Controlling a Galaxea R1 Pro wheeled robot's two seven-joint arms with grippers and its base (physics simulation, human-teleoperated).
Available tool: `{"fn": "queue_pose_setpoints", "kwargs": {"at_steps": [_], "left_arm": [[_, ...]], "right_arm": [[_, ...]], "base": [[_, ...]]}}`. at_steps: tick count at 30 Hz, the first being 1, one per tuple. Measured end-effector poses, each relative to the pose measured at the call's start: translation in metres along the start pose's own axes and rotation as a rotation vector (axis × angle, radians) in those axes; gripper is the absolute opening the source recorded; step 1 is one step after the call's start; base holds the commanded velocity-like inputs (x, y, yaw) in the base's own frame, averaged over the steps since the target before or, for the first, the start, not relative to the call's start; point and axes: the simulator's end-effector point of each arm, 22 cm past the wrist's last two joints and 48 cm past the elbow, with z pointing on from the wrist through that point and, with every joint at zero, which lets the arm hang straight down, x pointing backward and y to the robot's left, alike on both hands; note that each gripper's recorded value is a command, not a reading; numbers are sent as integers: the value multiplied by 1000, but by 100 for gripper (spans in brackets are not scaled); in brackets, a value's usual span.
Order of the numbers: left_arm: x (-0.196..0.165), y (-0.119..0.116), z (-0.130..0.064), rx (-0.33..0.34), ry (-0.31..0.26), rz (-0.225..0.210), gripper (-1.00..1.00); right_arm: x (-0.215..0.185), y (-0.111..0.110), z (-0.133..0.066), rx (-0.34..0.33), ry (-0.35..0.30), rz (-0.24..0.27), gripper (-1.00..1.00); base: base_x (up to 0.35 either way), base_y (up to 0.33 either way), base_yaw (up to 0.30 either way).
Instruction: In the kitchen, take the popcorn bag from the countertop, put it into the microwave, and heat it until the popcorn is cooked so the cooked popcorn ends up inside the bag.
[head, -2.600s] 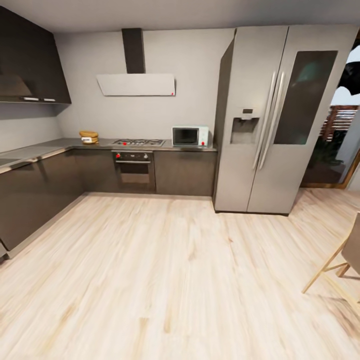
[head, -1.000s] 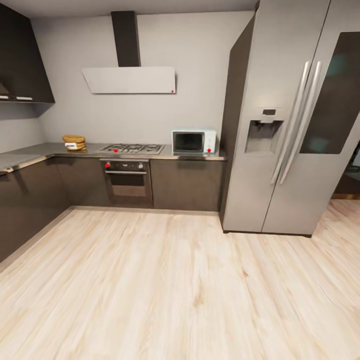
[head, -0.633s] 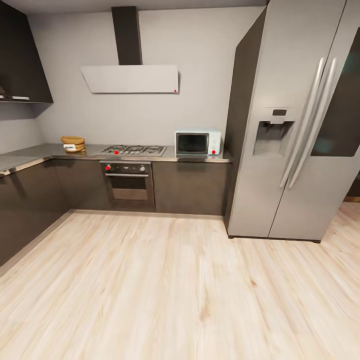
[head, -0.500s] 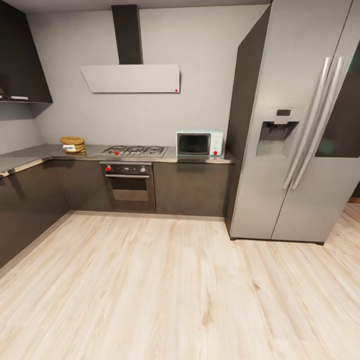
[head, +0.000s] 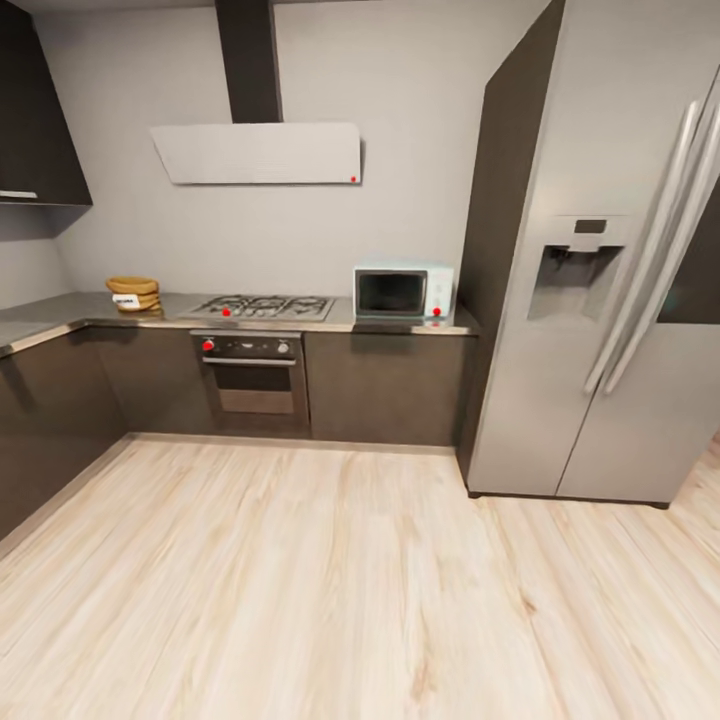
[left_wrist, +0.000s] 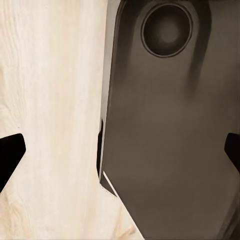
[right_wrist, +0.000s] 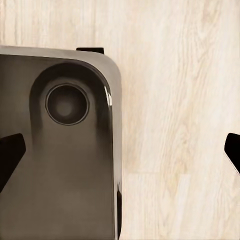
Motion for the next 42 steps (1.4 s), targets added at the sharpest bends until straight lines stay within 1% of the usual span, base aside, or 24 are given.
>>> {"fn": "queue_pose_setpoints", "kwargs": {"at_steps": [4, 11, 34, 42], "left_arm": [[0, 0, 0, 0, 0, 1, 100], [0, 0, 0, 0, 0, 0, 100], [0, -2, 0, 3, -1, 0, 100], [0, -1, 0, 1, 0, -1, 100]], "right_arm": [[0, 0, 0, 0, 0, 0, 100], [0, 0, 0, 0, 0, 0, 100], [0, 0, 0, 0, 0, 0, 100], [0, 0, 0, 0, 0, 0, 100]], "base": [[334, 0, -72], [334, 11, -201], [310, 133, -5], [315, 96, -76]]}}
